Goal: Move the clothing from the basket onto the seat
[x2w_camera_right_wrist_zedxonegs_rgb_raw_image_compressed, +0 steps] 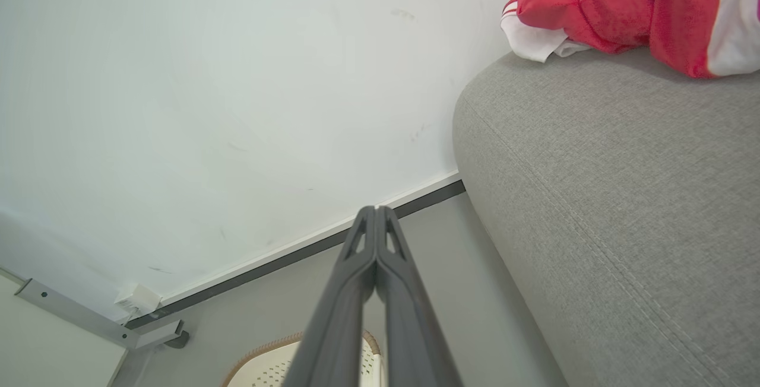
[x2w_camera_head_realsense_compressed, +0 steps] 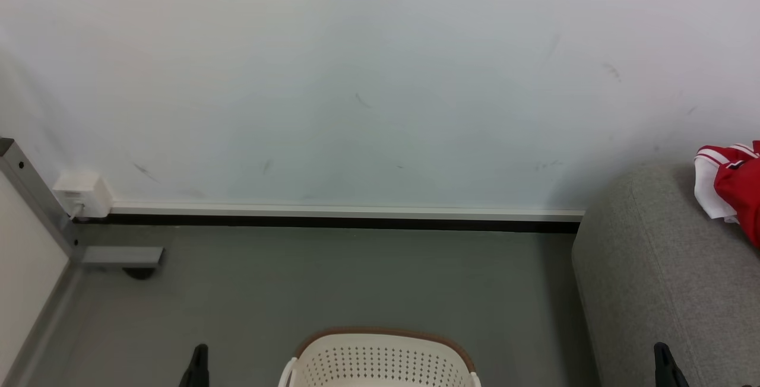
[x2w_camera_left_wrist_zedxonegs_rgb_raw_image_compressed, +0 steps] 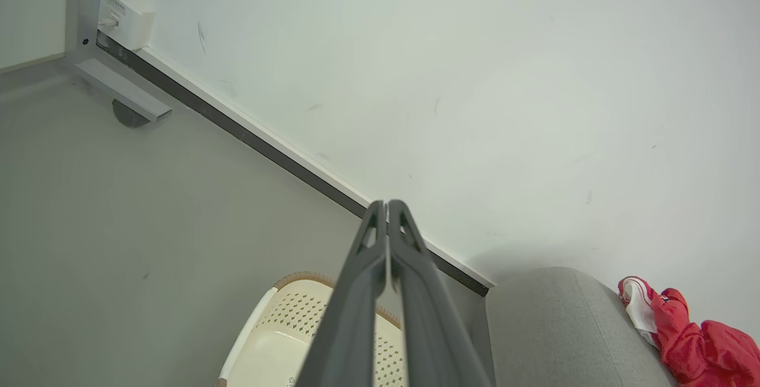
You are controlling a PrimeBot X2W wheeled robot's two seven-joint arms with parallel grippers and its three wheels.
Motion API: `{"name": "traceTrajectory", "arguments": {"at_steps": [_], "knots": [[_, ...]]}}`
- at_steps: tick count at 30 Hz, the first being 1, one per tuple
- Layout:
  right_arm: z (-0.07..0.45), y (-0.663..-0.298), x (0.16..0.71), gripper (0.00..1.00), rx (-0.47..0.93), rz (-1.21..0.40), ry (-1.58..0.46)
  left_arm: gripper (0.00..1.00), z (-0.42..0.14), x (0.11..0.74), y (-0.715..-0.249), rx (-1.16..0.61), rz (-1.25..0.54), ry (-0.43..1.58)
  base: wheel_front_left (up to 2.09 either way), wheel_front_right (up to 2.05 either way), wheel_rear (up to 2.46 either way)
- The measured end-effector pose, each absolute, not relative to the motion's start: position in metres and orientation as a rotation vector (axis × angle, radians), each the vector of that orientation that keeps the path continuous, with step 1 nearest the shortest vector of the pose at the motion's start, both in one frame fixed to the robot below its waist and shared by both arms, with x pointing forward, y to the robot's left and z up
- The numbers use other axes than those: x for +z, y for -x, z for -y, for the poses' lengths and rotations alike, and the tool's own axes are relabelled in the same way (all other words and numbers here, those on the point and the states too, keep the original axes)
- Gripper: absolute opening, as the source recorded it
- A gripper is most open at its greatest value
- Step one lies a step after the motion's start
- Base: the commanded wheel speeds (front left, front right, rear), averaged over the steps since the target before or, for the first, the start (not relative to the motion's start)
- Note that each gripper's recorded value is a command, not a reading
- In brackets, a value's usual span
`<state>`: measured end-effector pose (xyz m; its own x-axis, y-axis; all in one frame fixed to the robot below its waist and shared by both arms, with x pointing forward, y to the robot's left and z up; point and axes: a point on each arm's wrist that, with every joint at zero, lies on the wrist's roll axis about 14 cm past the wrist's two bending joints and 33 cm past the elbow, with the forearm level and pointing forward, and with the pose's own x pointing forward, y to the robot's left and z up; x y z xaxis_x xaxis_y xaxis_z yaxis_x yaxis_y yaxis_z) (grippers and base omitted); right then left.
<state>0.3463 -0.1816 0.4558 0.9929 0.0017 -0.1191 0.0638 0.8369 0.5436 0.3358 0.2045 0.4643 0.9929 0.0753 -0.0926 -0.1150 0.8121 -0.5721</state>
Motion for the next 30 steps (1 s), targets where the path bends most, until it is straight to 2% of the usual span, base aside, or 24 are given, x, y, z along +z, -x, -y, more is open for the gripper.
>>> {"name": "traceTrajectory", "arguments": {"at_steps": [30], "knots": [[0.19, -0.364, 0.472, 0.0, -0.067, -0.087, -0.979, 0.0, -0.206, 0.477, -0.356, 0.108, -0.051, 1.0, 0.0, 0.0, 0.0]]}}
